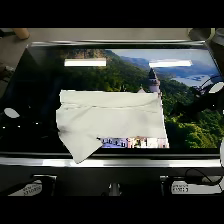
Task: Fold the shirts.
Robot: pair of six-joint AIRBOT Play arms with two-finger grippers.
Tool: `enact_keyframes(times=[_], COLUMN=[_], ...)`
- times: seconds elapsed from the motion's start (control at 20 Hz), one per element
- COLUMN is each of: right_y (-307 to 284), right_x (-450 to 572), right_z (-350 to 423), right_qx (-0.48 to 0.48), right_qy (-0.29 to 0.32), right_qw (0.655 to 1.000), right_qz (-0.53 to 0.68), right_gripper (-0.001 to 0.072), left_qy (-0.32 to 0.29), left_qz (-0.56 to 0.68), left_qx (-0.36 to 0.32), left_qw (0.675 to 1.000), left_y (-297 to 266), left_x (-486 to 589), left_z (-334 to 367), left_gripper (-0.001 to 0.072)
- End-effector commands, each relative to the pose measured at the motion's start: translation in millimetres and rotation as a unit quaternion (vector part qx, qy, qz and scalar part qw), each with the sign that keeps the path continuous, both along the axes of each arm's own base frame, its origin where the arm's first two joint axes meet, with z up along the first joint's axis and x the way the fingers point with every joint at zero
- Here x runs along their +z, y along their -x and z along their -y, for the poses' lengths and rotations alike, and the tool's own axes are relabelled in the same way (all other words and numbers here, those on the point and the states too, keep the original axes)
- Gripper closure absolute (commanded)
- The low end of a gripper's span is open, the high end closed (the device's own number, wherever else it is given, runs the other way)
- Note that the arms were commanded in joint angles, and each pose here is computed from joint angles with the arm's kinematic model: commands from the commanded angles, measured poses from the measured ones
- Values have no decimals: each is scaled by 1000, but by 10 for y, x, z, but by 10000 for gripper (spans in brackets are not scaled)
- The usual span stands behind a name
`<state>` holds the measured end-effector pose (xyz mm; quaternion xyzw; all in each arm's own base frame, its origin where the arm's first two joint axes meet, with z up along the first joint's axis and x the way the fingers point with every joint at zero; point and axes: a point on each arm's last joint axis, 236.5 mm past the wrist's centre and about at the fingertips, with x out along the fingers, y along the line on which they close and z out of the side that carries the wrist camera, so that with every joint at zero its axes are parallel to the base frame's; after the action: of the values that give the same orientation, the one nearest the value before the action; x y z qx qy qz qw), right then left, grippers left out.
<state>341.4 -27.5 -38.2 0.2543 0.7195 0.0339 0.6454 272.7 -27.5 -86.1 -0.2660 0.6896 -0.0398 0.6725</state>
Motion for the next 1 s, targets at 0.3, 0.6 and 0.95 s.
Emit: enact_keyframes(times=[0.3,0.6,0.95], right_y=[433,573,488], right_x=[-467,-782,-758], right_z=[-96,-328,-746], right_qx=[1,-19,15], right_qy=[-13,-49,-86], right_qw=[999,997,996], right_qz=[-53,-48,-20], right_gripper=[201,202,383], left_qy=[8,2,10], left_qz=[11,54,109], left_qx=[10,6,16], left_qw=[1000,999,994], left_y=[-84,-204,-330], left_x=[-302,-42,293], left_z=[246,230,279], left_gripper=[659,680,680])
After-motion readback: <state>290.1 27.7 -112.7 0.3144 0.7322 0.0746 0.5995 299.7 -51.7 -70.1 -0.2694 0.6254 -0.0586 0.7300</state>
